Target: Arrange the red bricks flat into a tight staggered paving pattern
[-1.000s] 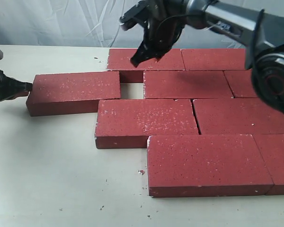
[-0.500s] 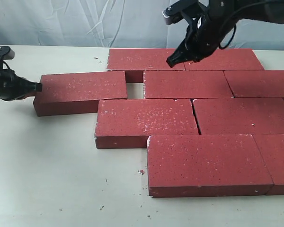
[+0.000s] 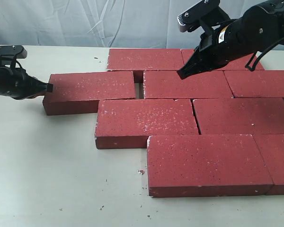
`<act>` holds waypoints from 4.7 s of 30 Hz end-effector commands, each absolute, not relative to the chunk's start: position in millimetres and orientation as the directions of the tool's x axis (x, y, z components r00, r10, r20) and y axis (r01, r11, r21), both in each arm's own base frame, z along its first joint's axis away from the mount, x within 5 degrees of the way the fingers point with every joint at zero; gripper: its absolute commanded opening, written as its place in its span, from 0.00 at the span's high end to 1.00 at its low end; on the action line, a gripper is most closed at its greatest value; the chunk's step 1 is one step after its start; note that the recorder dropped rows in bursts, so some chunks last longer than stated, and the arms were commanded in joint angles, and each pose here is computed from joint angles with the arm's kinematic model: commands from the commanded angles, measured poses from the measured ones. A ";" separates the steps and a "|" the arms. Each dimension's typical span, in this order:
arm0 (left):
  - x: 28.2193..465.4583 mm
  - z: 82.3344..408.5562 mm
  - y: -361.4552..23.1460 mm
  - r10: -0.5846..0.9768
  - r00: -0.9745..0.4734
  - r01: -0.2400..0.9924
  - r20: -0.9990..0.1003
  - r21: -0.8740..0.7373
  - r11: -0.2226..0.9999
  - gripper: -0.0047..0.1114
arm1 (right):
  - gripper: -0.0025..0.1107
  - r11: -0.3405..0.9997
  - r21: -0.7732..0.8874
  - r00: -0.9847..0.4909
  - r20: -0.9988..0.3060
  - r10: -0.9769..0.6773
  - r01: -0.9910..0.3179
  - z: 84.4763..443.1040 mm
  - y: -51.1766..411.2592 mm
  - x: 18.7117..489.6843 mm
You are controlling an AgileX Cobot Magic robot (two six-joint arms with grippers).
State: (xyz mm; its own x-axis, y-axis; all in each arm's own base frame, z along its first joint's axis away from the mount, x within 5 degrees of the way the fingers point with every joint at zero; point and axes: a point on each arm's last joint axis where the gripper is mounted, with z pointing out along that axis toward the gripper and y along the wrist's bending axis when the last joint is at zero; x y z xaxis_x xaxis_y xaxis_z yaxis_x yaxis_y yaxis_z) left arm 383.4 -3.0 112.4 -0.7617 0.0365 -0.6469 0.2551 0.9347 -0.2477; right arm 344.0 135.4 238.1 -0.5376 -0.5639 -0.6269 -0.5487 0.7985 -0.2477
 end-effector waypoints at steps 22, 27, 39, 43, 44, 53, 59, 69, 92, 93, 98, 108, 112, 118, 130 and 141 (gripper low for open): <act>391.5 117.2 -37.8 0.093 -0.731 0.321 -0.676 -0.221 0.921 0.96 | 0.98 0.799 -0.258 -0.518 -0.646 -0.560 -0.543 241.0 133.8 344.8; 397.8 100.7 -38.3 0.098 -0.749 0.322 -0.656 -0.230 0.918 0.96 | 0.98 0.799 -0.258 -0.518 -0.646 -0.560 -0.543 241.0 133.8 344.8; 403.4 102.7 -36.0 0.102 -0.740 0.311 -0.664 -0.204 0.928 0.96 | 0.98 0.799 -0.257 -0.519 -0.645 -0.561 -0.544 240.9 133.7 344.6; 404.3 102.3 -31.9 0.102 -0.744 0.281 -0.661 -0.170 0.945 0.96 | 0.98 0.799 -0.257 -0.519 -0.645 -0.561 -0.544 240.9 133.7 344.6; 404.5 102.6 -30.9 0.099 -0.745 0.271 -0.660 -0.164 0.949 0.96 | 0.98 0.799 -0.257 -0.519 -0.645 -0.561 -0.544 240.9 133.7 344.6; 406.0 117.3 -24.6 0.072 -0.730 0.210 -0.679 -0.122 0.970 0.90 | 0.98 0.799 -0.257 -0.518 -0.647 -0.560 -0.543 241.0 133.8 344.8; 404.8 125.6 -16.6 0.076 -0.722 0.155 -0.687 -0.053 0.986 0.90 | 0.98 0.799 -0.258 -0.516 -0.649 -0.560 -0.543 241.0 133.9 344.9; 385.8 180.2 -42.0 0.042 -0.631 0.349 -0.774 -0.235 0.907 0.90 | 0.98 0.823 -0.229 -0.488 -0.712 -0.506 -0.519 246.1 137.5 348.6; 297.9 306.0 15.6 0.200 -0.760 0.026 -0.618 0.279 0.960 0.96 | 0.98 0.945 -0.140 -0.898 -0.295 -0.326 -0.297 296.9 30.5 337.6; 293.9 313.4 15.4 0.201 -0.740 0.020 -0.641 0.279 0.960 0.96 | 0.98 0.950 -0.141 -0.899 -0.312 -0.308 -0.277 297.5 25.0 334.2; 270.5 338.4 11.2 0.188 -0.610 0.001 -0.770 0.237 0.972 0.96 | 0.98 0.971 -0.159 -0.848 -0.477 -0.232 -0.177 308.9 3.0 314.7; 209.0 351.8 -1.7 0.203 -0.268 0.033 -0.942 0.202 0.979 0.96 | 0.98 0.980 -0.176 -0.550 -0.812 -0.196 -0.090 332.1 -0.3 248.3; 189.7 348.3 -5.4 0.205 -0.185 0.051 -0.961 0.199 0.979 0.96 | 0.98 0.980 -0.184 -0.439 -0.876 -0.198 -0.075 334.0 0.1 220.1; 163.8 339.3 -5.9 0.198 -0.108 0.053 -0.974 0.194 0.980 0.96 | 0.98 0.983 -0.177 -0.325 -0.927 -0.185 -0.056 333.4 0.6 187.7; 116.4 338.2 -3.7 0.052 -0.043 0.030 -0.998 0.051 0.998 0.96 | 0.98 0.994 -0.103 -0.184 -0.977 -0.107 -0.033 340.0 1.8 146.3; 105.9 343.8 -3.2 0.052 0.008 0.028 -0.999 0.052 0.998 0.96 | 0.98 0.994 -0.103 -0.169 -0.980 -0.107 -0.031 342.3 1.8 142.8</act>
State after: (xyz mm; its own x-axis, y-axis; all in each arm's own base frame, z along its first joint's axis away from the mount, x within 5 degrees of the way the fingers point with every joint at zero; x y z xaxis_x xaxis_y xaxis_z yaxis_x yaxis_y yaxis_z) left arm 106.9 -2.7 344.8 0.0081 0.0614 -0.9981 0.0224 0.9978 0.0616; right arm 143.6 2.5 342.1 -0.1805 -0.1117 -0.9772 -0.0383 0.9936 -0.1065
